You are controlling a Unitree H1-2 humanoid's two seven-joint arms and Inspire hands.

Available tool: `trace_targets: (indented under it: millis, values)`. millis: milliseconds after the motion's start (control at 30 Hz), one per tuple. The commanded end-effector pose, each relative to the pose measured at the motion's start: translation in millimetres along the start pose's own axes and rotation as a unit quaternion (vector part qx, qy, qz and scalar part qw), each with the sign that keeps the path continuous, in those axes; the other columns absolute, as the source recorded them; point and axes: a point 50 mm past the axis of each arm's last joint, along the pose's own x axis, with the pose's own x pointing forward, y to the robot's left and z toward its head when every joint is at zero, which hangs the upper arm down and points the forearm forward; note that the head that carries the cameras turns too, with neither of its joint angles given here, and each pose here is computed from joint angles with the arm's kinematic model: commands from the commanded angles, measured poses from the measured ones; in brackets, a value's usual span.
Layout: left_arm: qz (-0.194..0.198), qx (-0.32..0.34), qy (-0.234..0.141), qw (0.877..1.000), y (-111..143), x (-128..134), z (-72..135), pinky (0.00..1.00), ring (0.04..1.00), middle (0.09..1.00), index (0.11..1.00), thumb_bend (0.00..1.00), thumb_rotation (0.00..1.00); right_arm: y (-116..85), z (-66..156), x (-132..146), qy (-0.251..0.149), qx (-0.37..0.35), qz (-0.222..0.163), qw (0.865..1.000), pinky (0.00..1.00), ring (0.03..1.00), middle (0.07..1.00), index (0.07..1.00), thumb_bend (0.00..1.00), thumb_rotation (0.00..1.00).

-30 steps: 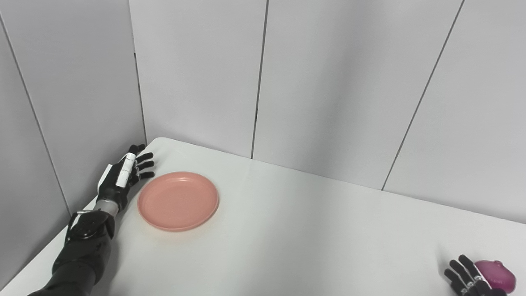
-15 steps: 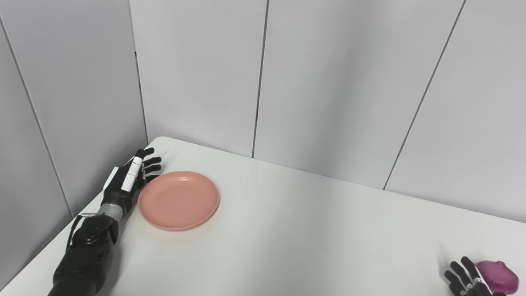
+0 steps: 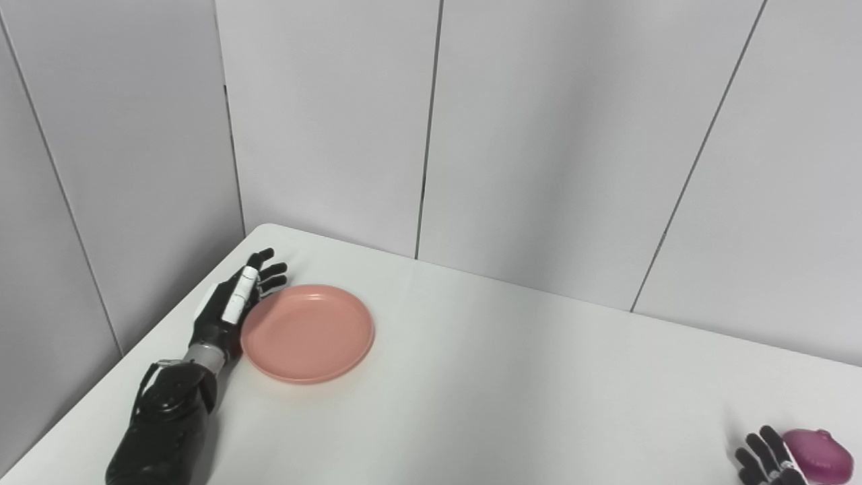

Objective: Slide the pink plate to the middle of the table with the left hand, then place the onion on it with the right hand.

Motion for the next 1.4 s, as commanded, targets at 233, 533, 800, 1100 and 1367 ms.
trace_targets:
  millis: [233,533,800,1100,1367]
  values:
    - [-0.048,-0.004,-0.011,0.999,-40,0,12,0.76,0.845,0.839,0.875,0.87,0.92,21,-34,-26,0.071,0.042,-0.002,0.997,1.0,0.994,0.994,1.0,0.97,1.0]
    - [-0.075,-0.03,0.008,0.997,-69,-22,4,0.79,0.855,0.847,0.865,0.87,0.9,27,-28,-26,0.062,0.05,-0.006,0.997,1.0,1.0,1.0,1.0,0.91,1.0]
    - [-0.133,-0.031,0.021,0.99,-106,-51,10,0.79,0.857,0.872,0.873,0.87,0.93,32,-24,-25,0.055,0.051,-0.002,0.997,1.0,1.0,1.0,1.0,0.84,1.0]
    - [-0.153,-0.044,0.031,0.987,-133,-70,11,0.78,0.845,0.86,0.854,0.87,0.94,38,-18,-24,0.048,0.05,-0.004,0.998,1.0,1.0,1.0,1.0,0.74,1.0]
    - [-0.16,-0.057,0.046,0.984,-155,-88,5,0.79,0.842,0.844,0.856,0.84,0.93,45,-17,-21,0.042,0.051,0.001,0.998,1.0,1.0,1.0,1.0,0.74,1.0]
